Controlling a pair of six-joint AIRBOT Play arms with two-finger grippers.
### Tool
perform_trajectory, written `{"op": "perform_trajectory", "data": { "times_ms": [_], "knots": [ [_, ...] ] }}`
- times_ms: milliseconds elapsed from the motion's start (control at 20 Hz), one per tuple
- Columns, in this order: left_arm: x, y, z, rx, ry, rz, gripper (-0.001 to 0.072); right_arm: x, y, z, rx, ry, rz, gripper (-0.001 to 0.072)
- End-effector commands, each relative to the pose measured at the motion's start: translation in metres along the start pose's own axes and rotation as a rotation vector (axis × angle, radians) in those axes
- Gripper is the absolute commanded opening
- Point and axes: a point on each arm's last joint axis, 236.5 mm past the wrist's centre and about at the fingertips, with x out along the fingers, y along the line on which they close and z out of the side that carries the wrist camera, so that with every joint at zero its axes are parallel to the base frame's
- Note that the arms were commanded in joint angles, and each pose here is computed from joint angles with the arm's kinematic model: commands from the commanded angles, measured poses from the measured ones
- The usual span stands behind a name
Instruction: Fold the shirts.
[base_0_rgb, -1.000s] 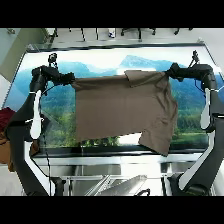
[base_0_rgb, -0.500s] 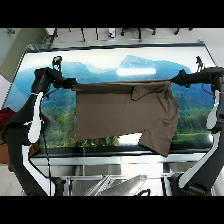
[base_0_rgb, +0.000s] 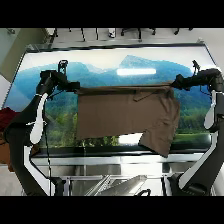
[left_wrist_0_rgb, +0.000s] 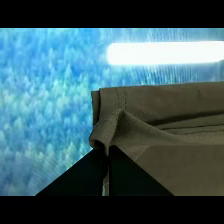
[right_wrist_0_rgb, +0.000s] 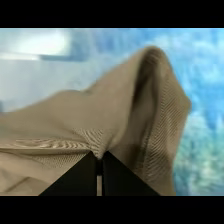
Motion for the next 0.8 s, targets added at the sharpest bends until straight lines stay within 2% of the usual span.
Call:
{"op": "perform_trajectory", "data": {
  "times_ms": [0, 200, 400, 550, 750],
  "knots": [
    [0.003, -0.001, -0.014, -0.033, 0.056, 0.002, 0.0018, 0.008, -0.017, -0.007, -0.011, 0.033, -0.150, 0.0018],
    [0.013, -0.007, -0.020, -0.058, 0.077, 0.000, 0.0018, 0.001, -0.023, -0.006, -0.147, 0.047, -0.407, 0.0017],
    [0.016, -0.017, -0.021, -0.060, 0.076, -0.004, 0.0017, -0.010, -0.012, 0.001, -0.253, 0.039, -0.566, 0.0017],
    [0.016, -0.013, -0.023, -0.055, 0.081, 0.050, 0.0017, -0.008, -0.005, 0.000, -0.287, 0.040, -0.618, 0.0017],
    [0.016, -0.017, -0.026, -0.043, 0.089, 0.053, 0.0018, -0.003, -0.005, -0.006, -0.274, 0.059, -0.620, 0.0018]
  ]
}}
